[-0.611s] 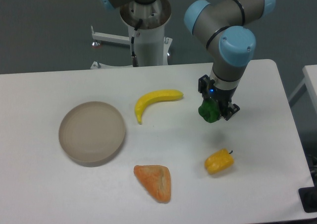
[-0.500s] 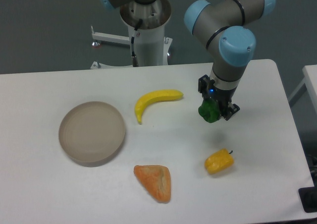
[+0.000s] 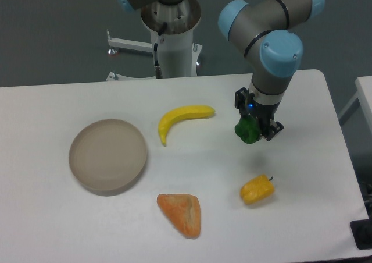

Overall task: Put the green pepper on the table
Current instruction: 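Carry the held green pepper sideways with the gripper, away from the banana, then lower the green pepper onto the table and open the gripper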

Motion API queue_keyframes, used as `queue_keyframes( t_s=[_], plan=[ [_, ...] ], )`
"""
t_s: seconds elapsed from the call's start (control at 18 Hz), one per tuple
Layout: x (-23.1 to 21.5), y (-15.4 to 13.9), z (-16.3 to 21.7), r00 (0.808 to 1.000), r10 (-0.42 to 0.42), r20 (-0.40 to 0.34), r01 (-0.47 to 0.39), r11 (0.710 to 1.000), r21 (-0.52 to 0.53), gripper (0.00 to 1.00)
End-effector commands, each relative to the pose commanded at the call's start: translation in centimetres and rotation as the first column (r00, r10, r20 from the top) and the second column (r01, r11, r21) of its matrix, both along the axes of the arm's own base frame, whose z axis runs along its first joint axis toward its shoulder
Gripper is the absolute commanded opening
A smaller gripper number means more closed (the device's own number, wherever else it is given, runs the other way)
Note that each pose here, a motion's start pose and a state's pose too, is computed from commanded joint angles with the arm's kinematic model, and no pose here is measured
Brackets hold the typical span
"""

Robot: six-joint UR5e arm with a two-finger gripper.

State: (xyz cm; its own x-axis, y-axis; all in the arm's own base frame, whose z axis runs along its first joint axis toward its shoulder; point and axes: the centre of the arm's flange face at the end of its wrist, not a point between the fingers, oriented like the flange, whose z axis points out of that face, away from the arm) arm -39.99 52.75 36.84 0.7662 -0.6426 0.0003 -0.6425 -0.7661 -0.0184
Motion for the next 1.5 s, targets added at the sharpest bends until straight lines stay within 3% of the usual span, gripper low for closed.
queue_keyframes(
  t_s=[0.39, 0.56, 0.72, 0.83, 0.89, 0.94, 1.0, 1.28, 1.5],
  plan=[
    [-4.3, -5.0, -5.5, 0.998, -0.070, -0.002, 0.070, 0.997, 0.009, 0.24],
    [-4.3, -6.7, -8.5, 0.996, -0.094, 0.000, 0.093, 0.995, 0.037, 0.24],
    [-4.1, -7.6, -9.0, 0.995, -0.104, 0.007, 0.104, 0.994, 0.033, 0.26],
    [-3.5, -7.7, -9.9, 0.994, -0.109, 0.023, 0.108, 0.994, 0.025, 0.41],
    [-3.1, -7.7, -10.2, 0.993, -0.115, 0.031, 0.114, 0.993, 0.017, 0.57],
    [-2.8, -7.9, -10.6, 0.993, -0.113, 0.040, 0.112, 0.994, 0.015, 0.85],
    [-2.6, -7.9, -10.7, 0.992, -0.114, 0.044, 0.114, 0.993, 0.012, 1.00],
    [-2.4, -7.9, -9.2, 0.995, -0.096, 0.023, 0.096, 0.995, 0.015, 1.00],
    [-2.8, -5.6, -2.2, 0.994, -0.109, -0.018, 0.109, 0.993, 0.033, 1.00]
  ],
)
